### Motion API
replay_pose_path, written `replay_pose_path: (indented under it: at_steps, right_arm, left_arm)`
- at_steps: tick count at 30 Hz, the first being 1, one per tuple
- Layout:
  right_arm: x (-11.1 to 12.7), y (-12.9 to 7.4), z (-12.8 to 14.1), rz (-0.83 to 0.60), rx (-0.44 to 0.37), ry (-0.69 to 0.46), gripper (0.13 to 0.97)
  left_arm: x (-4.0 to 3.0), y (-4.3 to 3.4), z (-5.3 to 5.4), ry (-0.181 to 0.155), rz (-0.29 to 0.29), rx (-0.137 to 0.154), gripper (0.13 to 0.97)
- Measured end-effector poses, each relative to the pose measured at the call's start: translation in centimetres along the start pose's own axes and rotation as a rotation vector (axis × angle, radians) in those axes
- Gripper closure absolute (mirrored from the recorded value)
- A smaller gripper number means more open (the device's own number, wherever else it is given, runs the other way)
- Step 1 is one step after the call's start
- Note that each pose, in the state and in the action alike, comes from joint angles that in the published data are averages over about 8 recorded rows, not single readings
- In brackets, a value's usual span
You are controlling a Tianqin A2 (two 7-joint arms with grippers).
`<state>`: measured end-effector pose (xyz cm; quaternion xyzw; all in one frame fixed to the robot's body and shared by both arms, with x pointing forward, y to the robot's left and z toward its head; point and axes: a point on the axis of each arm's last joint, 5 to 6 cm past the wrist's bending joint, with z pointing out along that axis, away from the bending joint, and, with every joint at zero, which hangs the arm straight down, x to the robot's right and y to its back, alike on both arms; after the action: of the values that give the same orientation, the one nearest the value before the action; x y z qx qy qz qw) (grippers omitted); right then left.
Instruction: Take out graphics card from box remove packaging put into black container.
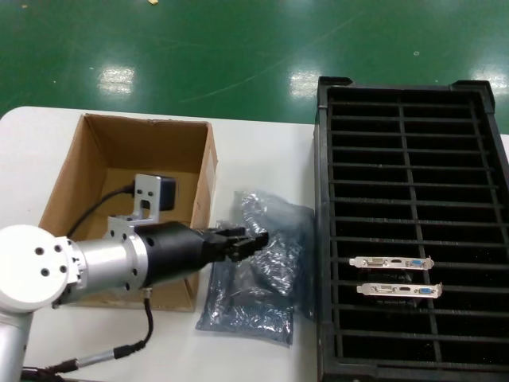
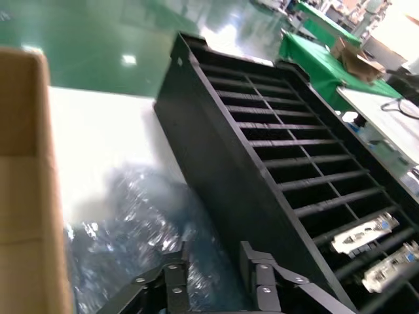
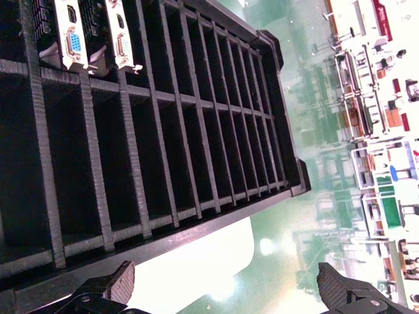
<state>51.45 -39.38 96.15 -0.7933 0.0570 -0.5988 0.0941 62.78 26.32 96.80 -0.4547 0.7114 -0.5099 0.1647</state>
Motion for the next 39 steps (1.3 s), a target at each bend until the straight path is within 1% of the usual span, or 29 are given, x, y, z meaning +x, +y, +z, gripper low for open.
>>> replay_pose_path:
  at_steps: [2, 3, 6, 8, 10, 11, 13, 16, 17, 19, 21, 22, 23, 25, 27, 29, 31, 32, 39]
  right_arm:
    - [0.0, 0.0, 0.0, 0.0, 0.0, 0.0, 0.13]
    - [0.0, 0.0, 0.0, 0.0, 0.0, 0.0, 0.13]
    - [0.0, 0.0, 0.0, 0.0, 0.0, 0.0, 0.13]
    - [0.0, 0.0, 0.0, 0.0, 0.0, 0.0, 0.13]
    - [0.0, 0.0, 0.0, 0.0, 0.0, 0.0, 0.13]
    - [0.0, 0.0, 0.0, 0.0, 0.0, 0.0, 0.13]
    - [0.0, 0.0, 0.0, 0.0, 0.0, 0.0, 0.13]
    - [0.0, 0.0, 0.0, 0.0, 0.0, 0.0, 0.13]
    - [0.0, 0.0, 0.0, 0.0, 0.0, 0.0, 0.13]
    - [0.0, 0.0, 0.0, 0.0, 0.0, 0.0, 0.13]
    - [0.0, 0.0, 0.0, 0.001, 0.001, 0.0, 0.13]
    - [0.0, 0.0, 0.0, 0.003, 0.002, 0.001, 0.13]
    - [-0.1, 0.0, 0.0, 0.006, 0.004, 0.002, 0.13]
    - [-0.2, -0.1, 0.1, 0.016, 0.009, 0.004, 0.13]
    - [-0.4, -0.2, 0.2, 0.032, 0.018, 0.008, 0.13]
    - [-0.6, -0.4, 0.3, 0.053, 0.03, 0.013, 0.13]
    - [-0.9, -0.6, 0.4, 0.079, 0.043, 0.019, 0.13]
    - [-1.1, -0.7, 0.4, 0.091, 0.05, 0.022, 0.13]
    - [-2.3, -1.5, 0.8, 0.196, 0.099, 0.047, 0.13]
  left_arm:
    - [-0.16, -0.26, -0.5, -0.016, 0.016, 0.017, 0.82]
    - [-0.22, -0.46, -0.8, -0.023, 0.027, 0.03, 0.799]
    - [-0.24, -1.28, -2.1, -0.041, 0.075, 0.08, 0.737]
    - [-0.07, -1.99, -3.3, -0.054, 0.129, 0.123, 0.695]
    - [0.23, -2.69, -4.7, -0.074, 0.201, 0.173, 0.653]
    - [0.43, -3.01, -5.4, -0.086, 0.24, 0.2, 0.653]
    - [0.86, -3.55, -7.0, -0.121, 0.321, 0.261, 0.599]
    - [1.4, -3.92, -9.2, -0.198, 0.436, 0.349, 0.517]
    - [1.52, -3.94, -9.8, -0.228, 0.472, 0.375, 0.49]
    - [1.68, -3.83, -11.1, -0.304, 0.553, 0.417, 0.435]
    - [1.75, -3.61, -12.0, -0.382, 0.638, 0.442, 0.435]
    - [1.76, -3.49, -12.3, -0.412, 0.671, 0.449, 0.435]
    - [1.77, -3.38, -12.5, -0.436, 0.698, 0.453, 0.435]
    - [1.77, -3.13, -12.7, -0.466, 0.733, 0.459, 0.393]
    - [1.76, -2.91, -12.5, -0.467, 0.736, 0.465, 0.352]
    - [1.76, -2.66, -12.2, -0.45, 0.717, 0.472, 0.31]
    - [1.75, -2.33, -12.0, -0.44, 0.706, 0.48, 0.268]
    - [1.75, -2.15, -11.8, -0.436, 0.702, 0.483, 0.268]
    - [1.71, -0.71, -10.8, -0.416, 0.67, 0.512, 0.179]
